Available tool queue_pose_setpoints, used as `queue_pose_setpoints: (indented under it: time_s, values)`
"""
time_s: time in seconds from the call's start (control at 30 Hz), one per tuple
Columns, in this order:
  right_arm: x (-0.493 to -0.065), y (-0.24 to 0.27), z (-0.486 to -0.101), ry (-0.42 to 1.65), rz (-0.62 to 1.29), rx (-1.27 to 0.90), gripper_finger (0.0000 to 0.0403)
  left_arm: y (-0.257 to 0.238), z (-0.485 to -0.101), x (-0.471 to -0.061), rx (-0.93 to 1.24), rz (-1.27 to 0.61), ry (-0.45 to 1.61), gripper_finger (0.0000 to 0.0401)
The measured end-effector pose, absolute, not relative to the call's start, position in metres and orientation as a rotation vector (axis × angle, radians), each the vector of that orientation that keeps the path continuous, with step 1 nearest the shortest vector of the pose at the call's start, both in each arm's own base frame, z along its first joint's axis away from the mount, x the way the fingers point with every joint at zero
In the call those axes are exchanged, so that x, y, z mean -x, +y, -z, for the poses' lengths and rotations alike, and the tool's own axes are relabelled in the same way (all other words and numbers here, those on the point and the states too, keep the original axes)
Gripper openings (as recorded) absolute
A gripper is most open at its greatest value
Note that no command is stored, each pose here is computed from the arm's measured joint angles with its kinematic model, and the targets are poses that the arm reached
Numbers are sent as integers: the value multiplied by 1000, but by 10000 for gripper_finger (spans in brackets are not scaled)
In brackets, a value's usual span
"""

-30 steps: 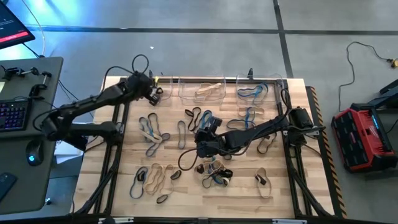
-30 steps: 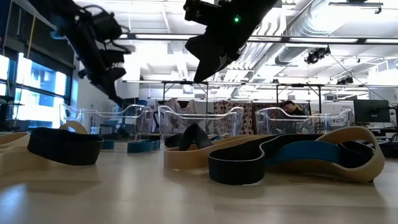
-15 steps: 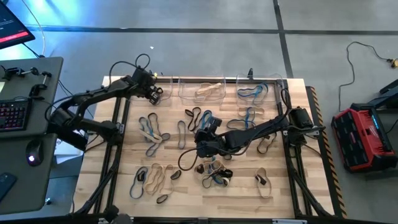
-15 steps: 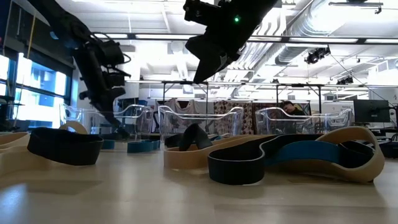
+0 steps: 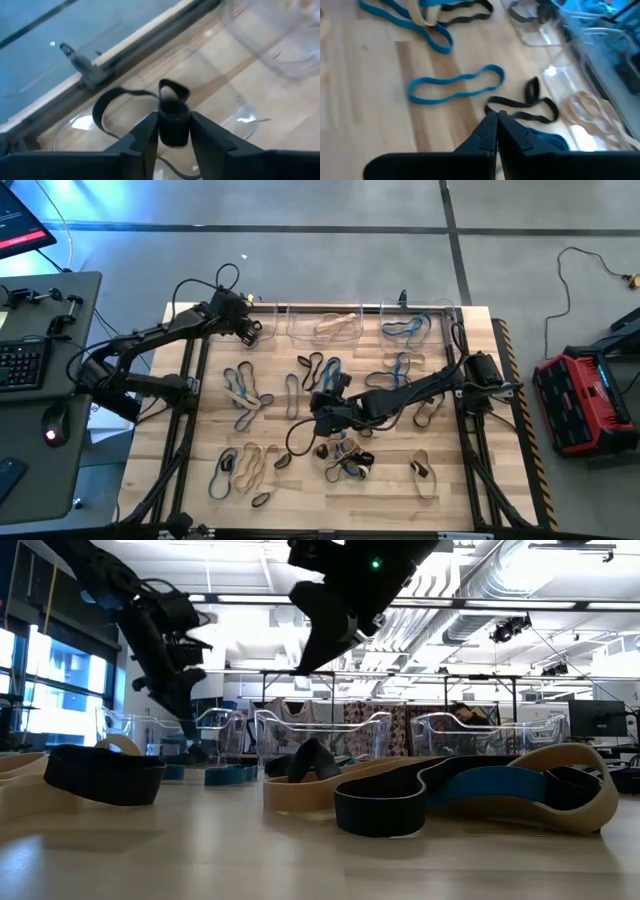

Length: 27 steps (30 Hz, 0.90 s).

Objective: Sort rubber bands into baskets
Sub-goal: Put the black rubber band into the left transparent bin, then put the blue rubber band into the right transparent bin

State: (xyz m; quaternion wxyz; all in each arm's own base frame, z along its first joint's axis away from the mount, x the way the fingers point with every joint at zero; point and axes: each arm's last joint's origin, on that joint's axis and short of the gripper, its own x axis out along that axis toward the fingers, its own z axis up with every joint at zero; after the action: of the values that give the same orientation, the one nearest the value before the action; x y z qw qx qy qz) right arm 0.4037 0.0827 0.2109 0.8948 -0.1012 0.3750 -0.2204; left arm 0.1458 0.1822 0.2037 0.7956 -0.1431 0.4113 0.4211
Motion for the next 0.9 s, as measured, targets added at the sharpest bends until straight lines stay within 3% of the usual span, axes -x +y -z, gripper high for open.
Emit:
queue_pose_setpoints:
  time_s: [0.47, 0.9]
  values:
    - [-442, 62, -173, 725, 156, 83, 6, 134, -219, -143, 204, -833, 571, 122]
    - [-458, 42, -126, 756, -58, 199, 142, 82, -234, -148, 88, -562, 200, 109]
